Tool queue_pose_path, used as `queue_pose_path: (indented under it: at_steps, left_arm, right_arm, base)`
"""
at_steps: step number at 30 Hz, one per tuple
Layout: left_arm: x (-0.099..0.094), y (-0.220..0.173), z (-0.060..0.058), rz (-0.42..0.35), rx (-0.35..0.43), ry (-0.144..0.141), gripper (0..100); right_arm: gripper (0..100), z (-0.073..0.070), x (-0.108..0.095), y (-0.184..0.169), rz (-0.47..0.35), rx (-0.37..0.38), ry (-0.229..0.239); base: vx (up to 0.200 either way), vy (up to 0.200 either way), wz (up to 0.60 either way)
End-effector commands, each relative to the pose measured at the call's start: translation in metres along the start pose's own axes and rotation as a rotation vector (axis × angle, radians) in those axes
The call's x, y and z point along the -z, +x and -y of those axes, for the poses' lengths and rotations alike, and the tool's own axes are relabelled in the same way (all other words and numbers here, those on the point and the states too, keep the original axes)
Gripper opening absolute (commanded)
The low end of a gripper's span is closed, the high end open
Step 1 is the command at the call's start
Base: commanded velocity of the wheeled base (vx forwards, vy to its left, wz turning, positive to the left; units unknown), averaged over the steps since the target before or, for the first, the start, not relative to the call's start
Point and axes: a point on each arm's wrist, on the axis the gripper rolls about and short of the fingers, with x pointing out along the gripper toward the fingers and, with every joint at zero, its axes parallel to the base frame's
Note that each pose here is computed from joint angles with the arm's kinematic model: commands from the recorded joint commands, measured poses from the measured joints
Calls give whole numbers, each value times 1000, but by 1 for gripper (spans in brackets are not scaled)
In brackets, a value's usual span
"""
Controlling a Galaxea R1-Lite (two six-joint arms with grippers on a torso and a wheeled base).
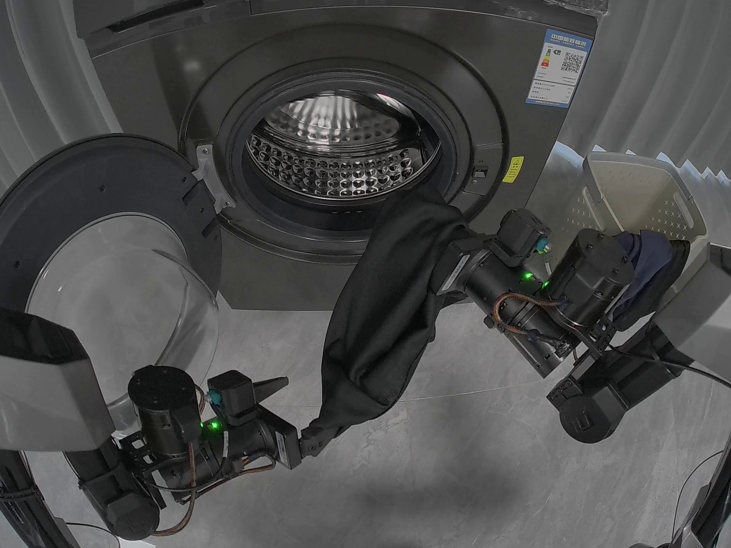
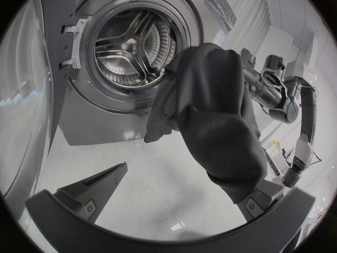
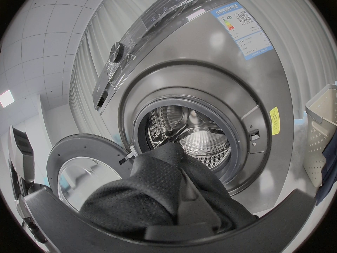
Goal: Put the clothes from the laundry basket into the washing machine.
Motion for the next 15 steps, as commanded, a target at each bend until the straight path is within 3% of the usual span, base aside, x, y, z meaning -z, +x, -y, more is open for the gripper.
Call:
queue_pose_path:
  at_steps: [1, 8, 10, 13, 15]
  left_arm:
    - [6, -7, 8, -34, 26, 5, 100]
    - [18, -16, 16, -102, 58, 16, 100]
    - [24, -21, 18, -134, 67, 39, 100]
    - [18, -18, 19, -98, 72, 63, 100]
    - [4, -12, 20, -26, 78, 66, 100]
  right_arm:
    - [0, -6, -9, -1, 18, -14, 4]
    - [0, -11, -21, 1, 35, -23, 7]
    - [0, -12, -22, 0, 32, -22, 7]
    - [0, -11, -22, 0, 29, -22, 7]
    - [0, -12, -20, -1, 22, -22, 7]
  base:
    - [0, 0, 0]
    - [0, 0, 0]
    - [0, 0, 0]
    - [0, 0, 0]
    - [0, 0, 0]
